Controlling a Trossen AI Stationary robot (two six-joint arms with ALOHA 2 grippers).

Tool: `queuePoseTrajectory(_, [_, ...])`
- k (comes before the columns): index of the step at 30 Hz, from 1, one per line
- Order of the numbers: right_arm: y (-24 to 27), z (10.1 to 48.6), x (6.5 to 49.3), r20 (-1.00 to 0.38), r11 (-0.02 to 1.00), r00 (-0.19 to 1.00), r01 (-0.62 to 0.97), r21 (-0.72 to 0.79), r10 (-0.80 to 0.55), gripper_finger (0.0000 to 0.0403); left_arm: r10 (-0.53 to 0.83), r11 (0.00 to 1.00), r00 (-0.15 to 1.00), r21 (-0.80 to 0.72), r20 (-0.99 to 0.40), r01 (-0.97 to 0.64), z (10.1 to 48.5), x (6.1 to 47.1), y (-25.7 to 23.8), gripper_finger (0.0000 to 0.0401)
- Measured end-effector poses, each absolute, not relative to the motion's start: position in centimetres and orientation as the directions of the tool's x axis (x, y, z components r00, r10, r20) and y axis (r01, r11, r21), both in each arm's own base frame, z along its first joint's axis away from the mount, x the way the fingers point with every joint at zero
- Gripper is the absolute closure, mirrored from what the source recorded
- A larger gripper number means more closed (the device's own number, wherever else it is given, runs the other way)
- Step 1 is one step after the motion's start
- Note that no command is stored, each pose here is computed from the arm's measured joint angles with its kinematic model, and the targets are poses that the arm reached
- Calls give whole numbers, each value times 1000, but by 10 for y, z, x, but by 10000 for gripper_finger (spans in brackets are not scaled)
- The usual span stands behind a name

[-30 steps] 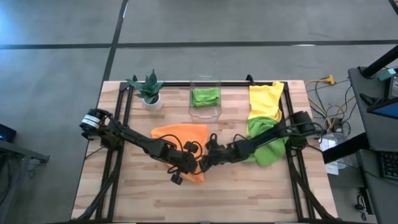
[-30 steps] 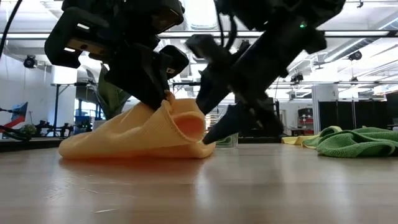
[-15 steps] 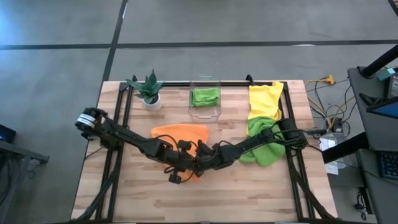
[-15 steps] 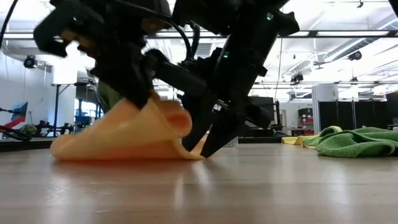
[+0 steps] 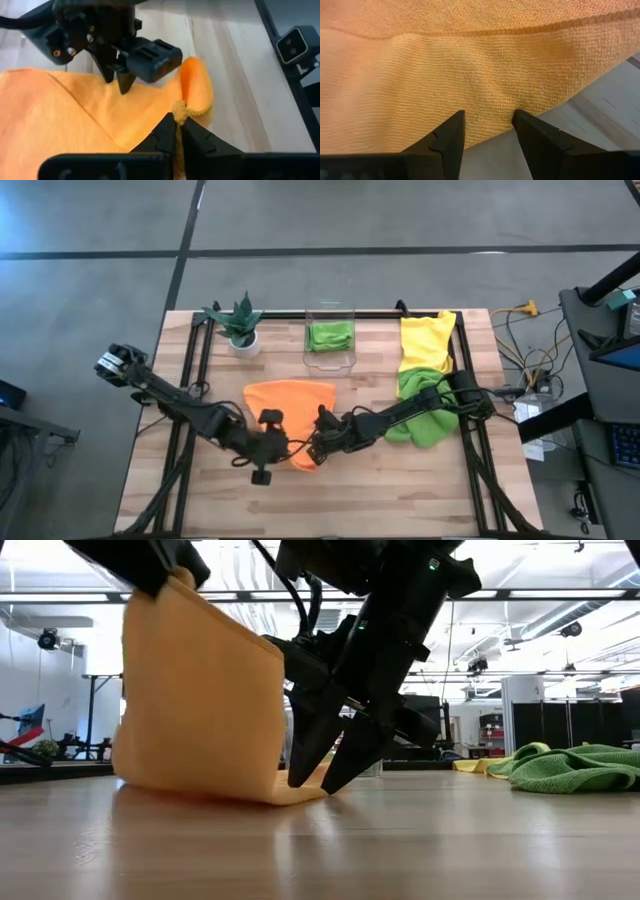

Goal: Fold microfiber towels
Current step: Fold the orange towel

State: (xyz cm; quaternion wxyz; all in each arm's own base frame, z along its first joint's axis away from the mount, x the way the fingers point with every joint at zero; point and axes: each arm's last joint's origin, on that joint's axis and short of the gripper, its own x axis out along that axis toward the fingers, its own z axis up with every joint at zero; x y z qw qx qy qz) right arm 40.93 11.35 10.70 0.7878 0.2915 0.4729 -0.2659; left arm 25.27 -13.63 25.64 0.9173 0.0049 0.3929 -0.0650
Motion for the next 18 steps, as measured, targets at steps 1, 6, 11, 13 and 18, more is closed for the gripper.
queuePoseTrajectory(1, [113, 107, 409, -900, 688, 411, 695, 208, -144, 232, -119, 992, 682, -50, -722, 120, 257, 250, -139, 400])
queuePoseTrajectory(6, [113, 107, 409, -900, 687, 411, 695, 209, -142, 232, -168, 986, 672, -137, -721, 101, 257, 239, -157, 400])
queuePoseTrajectory(11, [113, 109, 409, -900, 687, 413, 694, 213, -139, 232, -183, 975, 617, -224, -765, 10, 239, 234, -177, 400])
queuePoseTrajectory(13, [114, 111, 410, -900, 687, 414, 694, 215, -137, 232, -197, 961, 591, -273, -782, -40, 232, 232, -182, 400])
queuePoseTrajectory(18, [113, 116, 411, -899, 691, 417, 689, 217, -133, 232, -248, 914, 531, -378, -810, -149, 218, 222, -187, 400])
